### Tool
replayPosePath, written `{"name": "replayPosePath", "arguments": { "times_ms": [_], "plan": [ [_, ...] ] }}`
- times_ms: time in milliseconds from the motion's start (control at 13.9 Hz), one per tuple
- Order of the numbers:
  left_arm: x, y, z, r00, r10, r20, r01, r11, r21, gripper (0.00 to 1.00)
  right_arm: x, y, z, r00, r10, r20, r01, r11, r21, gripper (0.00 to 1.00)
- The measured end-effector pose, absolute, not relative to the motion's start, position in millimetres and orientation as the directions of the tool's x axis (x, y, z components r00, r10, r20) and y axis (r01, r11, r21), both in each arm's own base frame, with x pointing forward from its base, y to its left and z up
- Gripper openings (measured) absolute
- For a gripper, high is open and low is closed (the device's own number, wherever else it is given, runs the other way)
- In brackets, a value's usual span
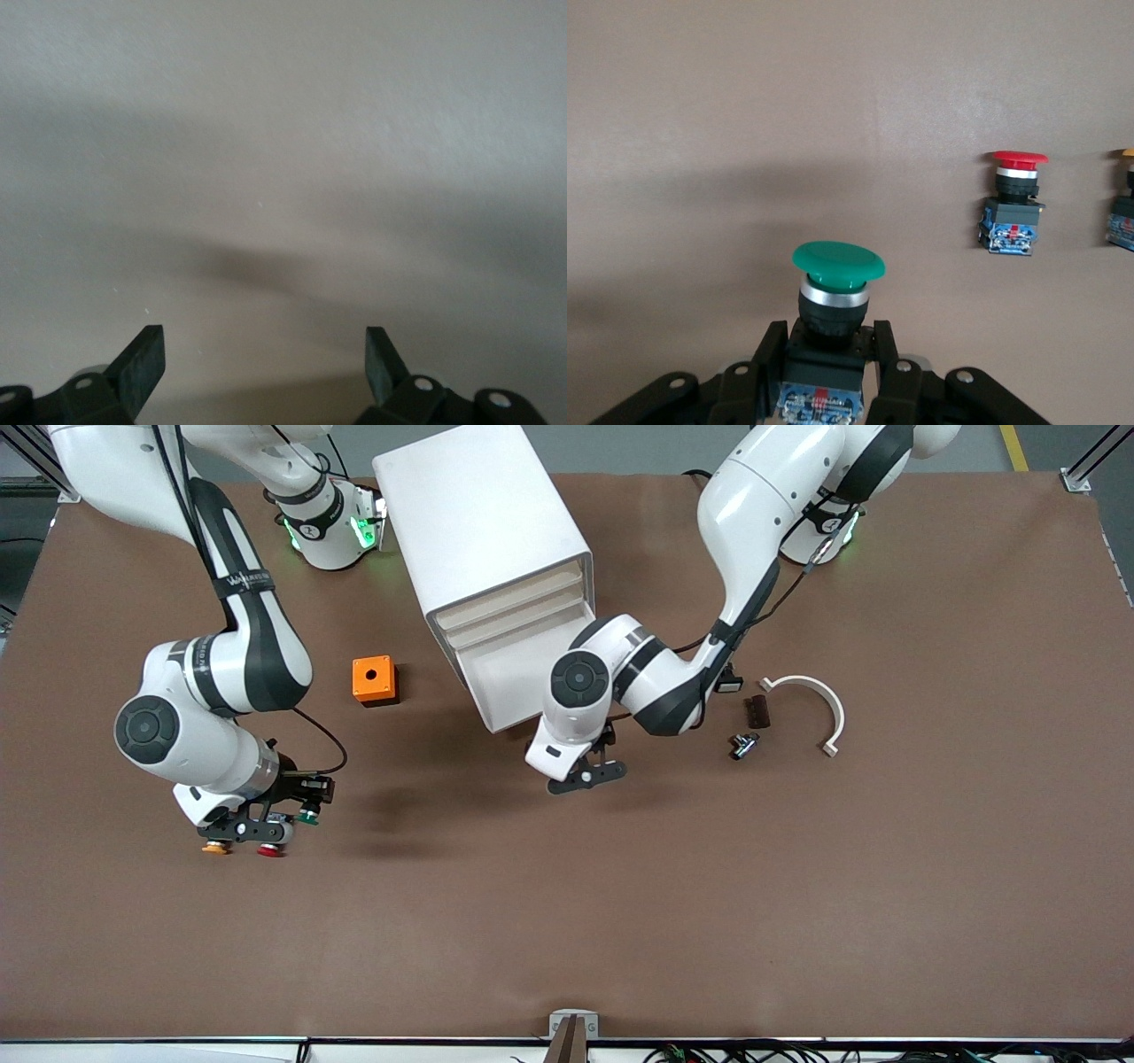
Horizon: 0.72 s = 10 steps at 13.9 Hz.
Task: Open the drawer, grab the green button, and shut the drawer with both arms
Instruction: 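Carry the green button out while the left gripper pushes the drawer shut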
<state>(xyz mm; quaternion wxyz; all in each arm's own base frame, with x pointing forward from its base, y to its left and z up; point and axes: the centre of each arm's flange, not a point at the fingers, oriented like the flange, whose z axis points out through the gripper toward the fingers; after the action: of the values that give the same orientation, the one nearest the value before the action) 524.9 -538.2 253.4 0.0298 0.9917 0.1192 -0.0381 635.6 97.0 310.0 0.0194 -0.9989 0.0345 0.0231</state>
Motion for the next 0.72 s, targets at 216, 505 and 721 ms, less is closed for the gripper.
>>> {"name": "replayPosePath", "arguments": {
  "times_ms": [216,505,721],
  "plan": [
    [502,-555,246,0.973,0.212,-0.092,0.216,-0.976,0.035,1.00,640,99,276,0.997,-0.065,-0.030,-0.066,-0.997,-0.036,0.44],
    [456,-578,225,0.963,0.246,-0.115,0.245,-0.969,-0.016,1.00,645,84,231,0.997,-0.078,-0.014,-0.078,-0.997,-0.023,0.44],
    [440,-589,223,0.951,0.276,-0.141,0.276,-0.961,-0.020,1.00,649,77,212,0.996,-0.085,0.013,-0.085,-0.996,-0.024,0.44]
  ]
}}
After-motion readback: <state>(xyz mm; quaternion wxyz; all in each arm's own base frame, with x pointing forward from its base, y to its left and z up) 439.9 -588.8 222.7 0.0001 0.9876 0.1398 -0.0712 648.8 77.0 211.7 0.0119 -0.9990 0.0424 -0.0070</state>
